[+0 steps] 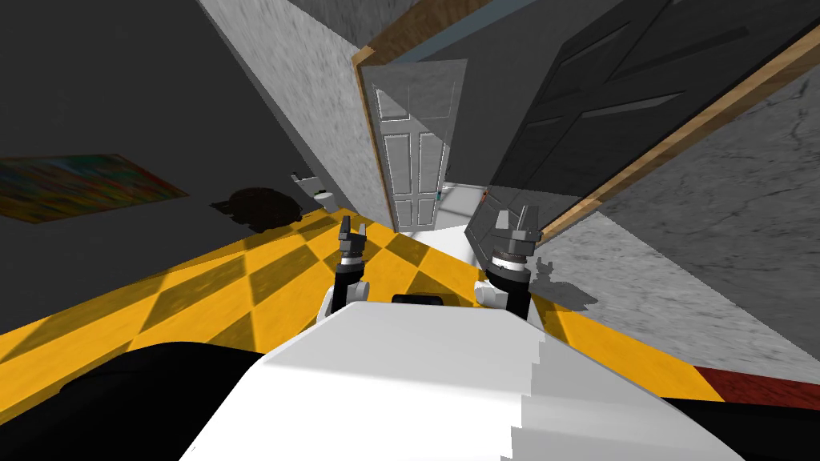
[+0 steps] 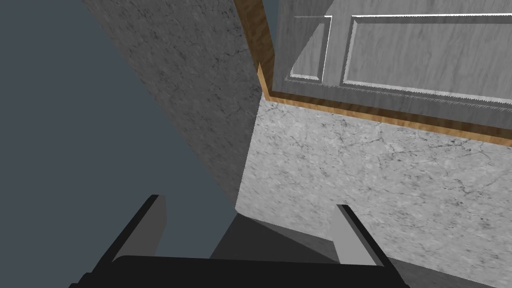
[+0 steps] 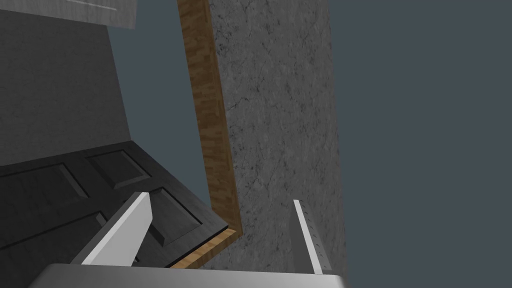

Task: Push the door open

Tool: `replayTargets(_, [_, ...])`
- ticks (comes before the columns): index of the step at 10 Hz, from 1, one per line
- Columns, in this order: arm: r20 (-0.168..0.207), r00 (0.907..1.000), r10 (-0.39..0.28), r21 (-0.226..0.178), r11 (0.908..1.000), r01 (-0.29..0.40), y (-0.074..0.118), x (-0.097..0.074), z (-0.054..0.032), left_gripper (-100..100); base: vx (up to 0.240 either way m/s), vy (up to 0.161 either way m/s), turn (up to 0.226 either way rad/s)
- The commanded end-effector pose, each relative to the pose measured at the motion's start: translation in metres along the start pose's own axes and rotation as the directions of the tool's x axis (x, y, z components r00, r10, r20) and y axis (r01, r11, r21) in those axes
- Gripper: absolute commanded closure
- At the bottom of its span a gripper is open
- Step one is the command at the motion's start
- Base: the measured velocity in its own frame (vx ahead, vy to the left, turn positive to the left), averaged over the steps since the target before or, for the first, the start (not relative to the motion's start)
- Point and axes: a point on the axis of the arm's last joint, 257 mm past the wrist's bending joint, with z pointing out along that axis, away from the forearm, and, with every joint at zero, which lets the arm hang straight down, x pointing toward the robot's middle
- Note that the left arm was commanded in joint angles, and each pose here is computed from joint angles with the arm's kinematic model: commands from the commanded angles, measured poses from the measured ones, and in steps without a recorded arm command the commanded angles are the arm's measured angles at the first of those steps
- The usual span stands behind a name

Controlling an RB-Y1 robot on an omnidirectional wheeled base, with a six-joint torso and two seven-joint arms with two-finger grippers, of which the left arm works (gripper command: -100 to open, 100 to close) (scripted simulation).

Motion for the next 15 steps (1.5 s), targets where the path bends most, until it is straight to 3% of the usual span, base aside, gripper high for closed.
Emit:
replayTargets(1, [-0.007,1.0000,0.001,-0.009,1.0000,-0.001,0.010,0.002,-0.0005,-100,0.044,-0.014,-0.013])
replayTargets(15, [-0.076,0.9971,0.005,-0.152,0.9882,-0.016,0.123,0.018,-0.0152,-100,0.088,-0.020,-0.047])
